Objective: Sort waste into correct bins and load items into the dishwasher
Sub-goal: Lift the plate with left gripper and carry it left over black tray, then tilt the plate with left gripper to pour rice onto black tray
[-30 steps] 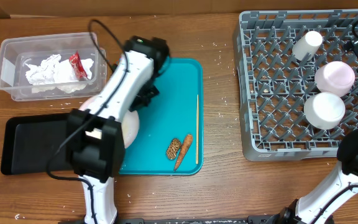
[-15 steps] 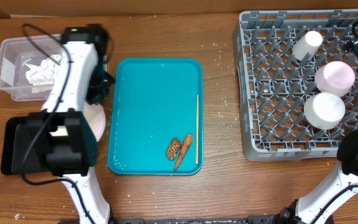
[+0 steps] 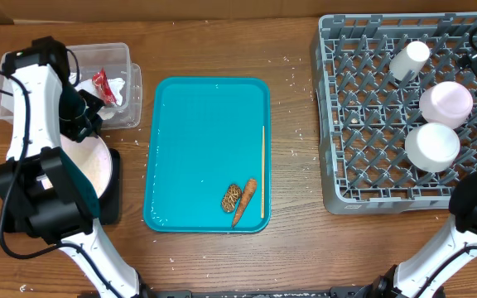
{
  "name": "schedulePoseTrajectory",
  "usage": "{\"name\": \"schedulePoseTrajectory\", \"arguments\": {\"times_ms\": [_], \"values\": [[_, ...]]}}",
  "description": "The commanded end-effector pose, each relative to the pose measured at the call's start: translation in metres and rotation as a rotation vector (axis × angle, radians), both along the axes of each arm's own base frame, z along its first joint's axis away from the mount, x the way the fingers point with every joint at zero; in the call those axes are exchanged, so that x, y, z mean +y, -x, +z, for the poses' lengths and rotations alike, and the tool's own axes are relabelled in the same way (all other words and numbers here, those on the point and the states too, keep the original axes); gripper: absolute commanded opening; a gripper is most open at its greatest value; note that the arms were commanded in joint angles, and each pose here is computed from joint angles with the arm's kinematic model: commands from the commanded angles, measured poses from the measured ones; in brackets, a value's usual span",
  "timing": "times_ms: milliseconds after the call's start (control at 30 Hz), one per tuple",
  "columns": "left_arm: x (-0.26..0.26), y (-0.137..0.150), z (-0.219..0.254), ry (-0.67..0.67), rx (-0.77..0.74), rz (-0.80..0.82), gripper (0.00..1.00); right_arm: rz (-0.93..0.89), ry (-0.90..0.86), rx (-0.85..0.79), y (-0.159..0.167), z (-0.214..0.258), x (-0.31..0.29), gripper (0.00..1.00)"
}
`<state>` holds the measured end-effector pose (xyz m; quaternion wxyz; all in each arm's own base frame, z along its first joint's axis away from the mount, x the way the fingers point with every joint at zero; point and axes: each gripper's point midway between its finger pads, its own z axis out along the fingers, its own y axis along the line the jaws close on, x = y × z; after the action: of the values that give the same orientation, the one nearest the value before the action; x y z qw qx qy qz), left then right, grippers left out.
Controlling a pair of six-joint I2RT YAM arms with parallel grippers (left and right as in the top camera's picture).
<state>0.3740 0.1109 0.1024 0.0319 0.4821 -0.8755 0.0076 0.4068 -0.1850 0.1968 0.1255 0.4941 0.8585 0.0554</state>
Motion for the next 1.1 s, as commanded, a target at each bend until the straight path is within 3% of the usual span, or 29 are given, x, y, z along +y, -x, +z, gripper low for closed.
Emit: {"name": "schedulePoseTrajectory", "arguments": {"times_ms": [0,300,600,1067], "values": [[-0.006,-0.008,0.019,0.045,-0.076,-0.063,0.04,-0.003,0.014,-0.042,-0.002,0.016,0.0,1.0],[0.002,-0.007,0.053,0.032,-0.188,-0.086,0.04,-0.003,0.014,-0.042,-0.002,0.016,0.0,1.0],[-0.01,-0.011,0.068,0.291,-0.33,-0.12,0.04,-0.003,0.014,-0.042,-0.002,0.016,0.0,1.0],[0.009,-0.001,0.076,0.377,-0.4,-0.114,0.04,-0.003,0.014,-0.042,-0.002,0.016,0.0,1.0]]}}
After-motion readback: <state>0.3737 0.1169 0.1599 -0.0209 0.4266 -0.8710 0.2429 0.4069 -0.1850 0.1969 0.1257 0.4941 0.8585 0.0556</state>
